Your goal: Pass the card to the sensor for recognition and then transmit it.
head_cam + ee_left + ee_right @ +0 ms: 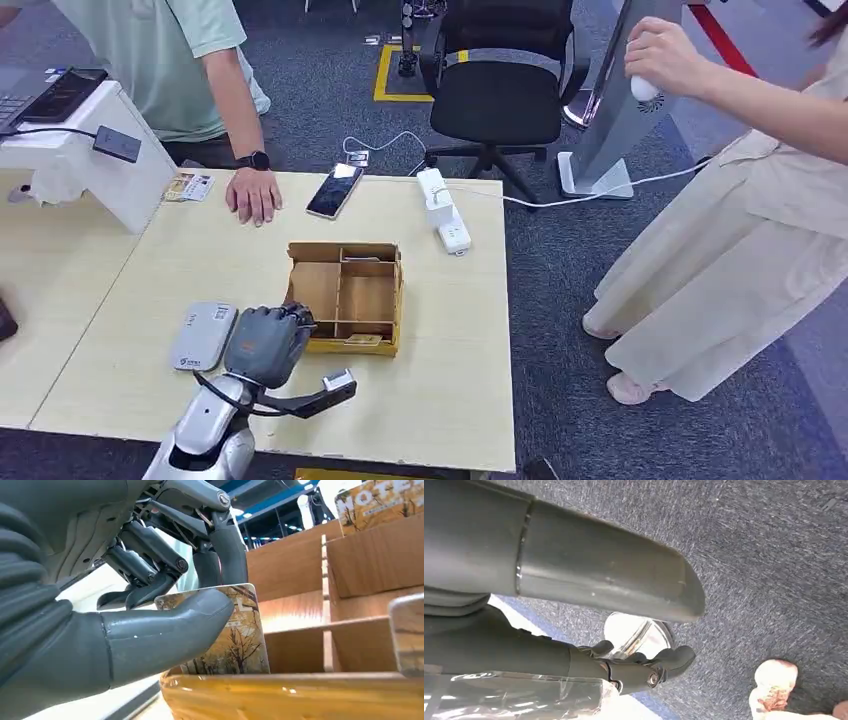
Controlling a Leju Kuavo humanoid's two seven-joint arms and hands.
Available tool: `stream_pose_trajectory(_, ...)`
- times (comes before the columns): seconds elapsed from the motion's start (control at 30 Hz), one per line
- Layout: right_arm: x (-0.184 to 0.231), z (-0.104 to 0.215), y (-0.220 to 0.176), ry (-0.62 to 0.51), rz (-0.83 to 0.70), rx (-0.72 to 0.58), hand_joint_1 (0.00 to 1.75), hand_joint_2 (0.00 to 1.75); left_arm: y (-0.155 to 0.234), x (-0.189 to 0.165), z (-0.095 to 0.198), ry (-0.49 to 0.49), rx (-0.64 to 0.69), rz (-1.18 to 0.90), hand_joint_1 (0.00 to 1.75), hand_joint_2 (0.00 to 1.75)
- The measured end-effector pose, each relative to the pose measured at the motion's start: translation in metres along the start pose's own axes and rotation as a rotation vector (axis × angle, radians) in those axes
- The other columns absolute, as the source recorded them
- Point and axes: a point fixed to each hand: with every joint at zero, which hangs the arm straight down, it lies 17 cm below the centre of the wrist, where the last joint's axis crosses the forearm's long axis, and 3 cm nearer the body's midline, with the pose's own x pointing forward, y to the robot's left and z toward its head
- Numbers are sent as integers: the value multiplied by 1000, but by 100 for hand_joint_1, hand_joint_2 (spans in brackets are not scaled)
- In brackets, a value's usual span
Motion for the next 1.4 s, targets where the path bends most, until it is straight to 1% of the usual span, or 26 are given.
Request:
stream_pose_trajectory(0.2,-2,0,0,4,12,0,0,0,18,-1,-8,-5,44,-11,175,175)
stream_pose_trajectory(0.53,-4,0,0,4,18,1,0,0,68,-15,-27,8,157,-28,175,175)
stream_pose_trajectory(0.87,-5,0,0,5,18,1,0,0,81,-19,-29,13,187,-30,175,175)
stream_pose_trajectory(1.1,-5,0,1,5,19,4,0,0,111,-30,-37,30,251,-35,175,175)
stream_pose_trajectory(1.2,-4,0,1,4,21,7,0,0,125,-38,-42,54,281,-28,175,175)
stream_pose_trajectory(1.4,-2,1,4,0,33,20,0,0,165,-57,-58,148,379,-30,175,175)
